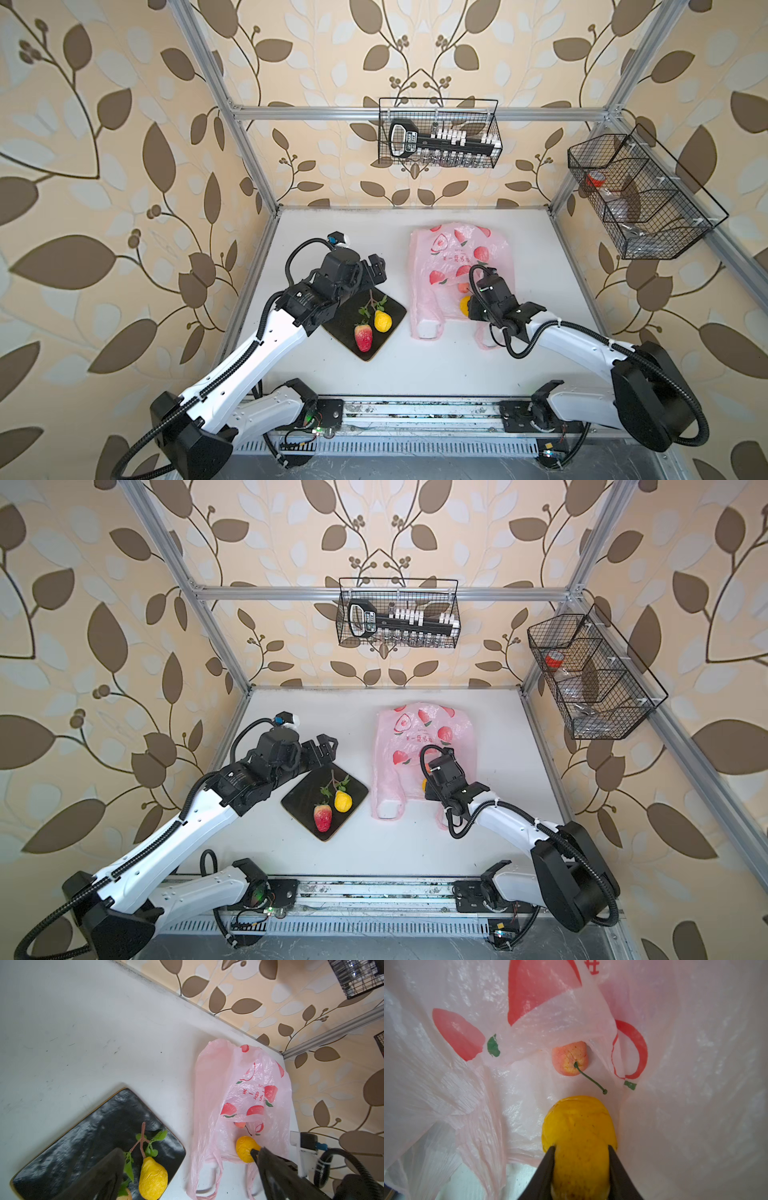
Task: Take the fake fruits out of the plastic bag
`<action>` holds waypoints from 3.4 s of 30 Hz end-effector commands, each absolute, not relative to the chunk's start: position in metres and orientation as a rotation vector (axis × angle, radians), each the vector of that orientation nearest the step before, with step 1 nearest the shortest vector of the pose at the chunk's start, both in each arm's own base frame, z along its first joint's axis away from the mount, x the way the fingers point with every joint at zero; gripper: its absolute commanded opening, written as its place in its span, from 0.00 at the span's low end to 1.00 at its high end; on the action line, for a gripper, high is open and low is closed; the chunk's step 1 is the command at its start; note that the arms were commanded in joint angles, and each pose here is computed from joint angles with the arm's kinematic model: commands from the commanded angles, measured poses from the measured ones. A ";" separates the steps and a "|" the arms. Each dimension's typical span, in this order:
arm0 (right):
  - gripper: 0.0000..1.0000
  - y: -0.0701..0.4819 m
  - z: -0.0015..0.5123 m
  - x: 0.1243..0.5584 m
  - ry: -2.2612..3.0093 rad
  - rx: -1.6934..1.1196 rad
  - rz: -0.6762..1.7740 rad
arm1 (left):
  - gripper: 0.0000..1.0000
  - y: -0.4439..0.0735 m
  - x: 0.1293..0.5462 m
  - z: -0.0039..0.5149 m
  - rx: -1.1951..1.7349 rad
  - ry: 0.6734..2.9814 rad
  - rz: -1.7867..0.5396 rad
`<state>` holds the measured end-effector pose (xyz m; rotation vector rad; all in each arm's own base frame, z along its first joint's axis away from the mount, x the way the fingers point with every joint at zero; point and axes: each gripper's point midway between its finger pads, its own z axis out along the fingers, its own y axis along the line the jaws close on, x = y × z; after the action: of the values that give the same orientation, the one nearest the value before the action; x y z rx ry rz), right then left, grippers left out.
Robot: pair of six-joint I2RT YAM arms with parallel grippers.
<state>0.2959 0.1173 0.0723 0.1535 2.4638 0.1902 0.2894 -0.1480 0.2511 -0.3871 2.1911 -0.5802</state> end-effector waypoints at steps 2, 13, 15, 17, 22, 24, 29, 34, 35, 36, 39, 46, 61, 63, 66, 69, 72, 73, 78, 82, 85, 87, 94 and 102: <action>0.25 0.125 0.120 0.294 2.388 0.098 0.270 | 0.99 -0.121 0.280 0.233 -0.505 2.174 -0.507; 0.25 0.223 0.221 0.261 2.214 -0.301 0.535 | 0.99 -0.063 0.281 0.226 -0.689 2.140 -0.422; 0.25 0.263 0.230 0.256 2.179 -0.424 0.551 | 0.99 -0.046 0.277 0.229 -0.746 2.116 -0.402; 0.25 0.303 0.232 0.250 2.159 -0.545 0.569 | 0.99 -0.029 0.269 0.232 -0.813 2.087 -0.365; 0.26 0.393 0.232 0.243 2.114 -0.785 0.596 | 0.99 0.008 0.230 0.243 -0.921 2.006 -0.222; 0.26 0.425 0.225 0.246 2.104 -0.851 0.597 | 0.99 0.020 0.212 0.249 -0.976 1.950 -0.206; 0.27 0.487 0.197 0.258 2.098 -0.980 0.600 | 0.97 0.030 0.183 0.255 -1.004 1.906 -0.228; 0.27 0.519 0.152 0.277 2.136 -1.040 0.517 | 0.97 0.029 0.170 0.254 -1.004 1.919 -0.254; 0.27 0.522 0.143 0.279 2.142 -1.045 0.501 | 0.97 0.028 0.170 0.256 -0.993 1.920 -0.265; 0.27 0.525 0.136 0.282 2.147 -1.051 0.487 | 0.97 0.027 0.169 0.257 -0.985 1.924 -0.272; 0.27 0.525 0.113 0.289 2.167 -1.070 0.406 | 0.97 0.026 0.166 0.260 -0.970 1.931 -0.273; 0.32 0.526 0.084 0.293 2.198 -1.095 0.349 | 0.97 0.024 0.167 0.263 -0.943 1.947 -0.274; 0.67 0.524 0.191 0.281 2.052 -1.004 0.571 | 0.99 -0.004 0.197 0.289 -0.678 2.000 -0.324; 0.66 0.502 0.220 0.283 2.029 -0.935 0.577 | 0.99 -0.007 0.203 0.296 -0.628 2.006 -0.310; 0.66 0.459 0.252 0.284 1.987 -0.818 0.599 | 0.99 -0.015 0.215 0.303 -0.554 2.023 -0.308; 0.65 0.403 0.272 0.285 1.971 -0.672 0.603 | 0.99 -0.034 0.230 0.306 -0.458 2.053 -0.370; 0.64 0.341 0.275 0.286 1.970 -0.519 0.561 | 0.97 -0.060 0.247 0.306 -0.359 2.089 -0.479; 0.64 0.319 0.274 0.286 1.972 -0.463 0.537 | 0.96 -0.070 0.253 0.305 -0.328 2.104 -0.525; 0.66 0.219 0.251 0.289 2.010 -0.192 0.436 | 0.95 -0.132 0.269 0.290 -0.124 2.175 -0.615; 0.63 0.142 0.223 0.292 2.078 0.077 0.410 | 0.96 -0.207 0.260 0.261 0.171 2.243 -0.509; 0.63 0.102 0.204 0.286 2.115 0.232 0.391 | 0.95 -0.249 0.246 0.231 0.317 2.304 -0.450; 0.63 0.078 0.192 0.282 2.138 0.323 0.357 | 0.95 -0.279 0.229 0.211 0.434 2.322 -0.413; 0.63 0.040 0.197 0.260 2.081 0.429 0.252 | 0.94 -0.334 0.189 0.140 0.863 2.417 -0.034; 0.63 0.035 0.212 0.248 2.044 0.432 0.268 | 0.81 -0.355 0.192 0.093 1.158 2.429 0.172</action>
<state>0.2537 0.0407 0.2142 0.4103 2.0223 0.2944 0.1823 -0.3637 0.0910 1.0599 2.4670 0.0431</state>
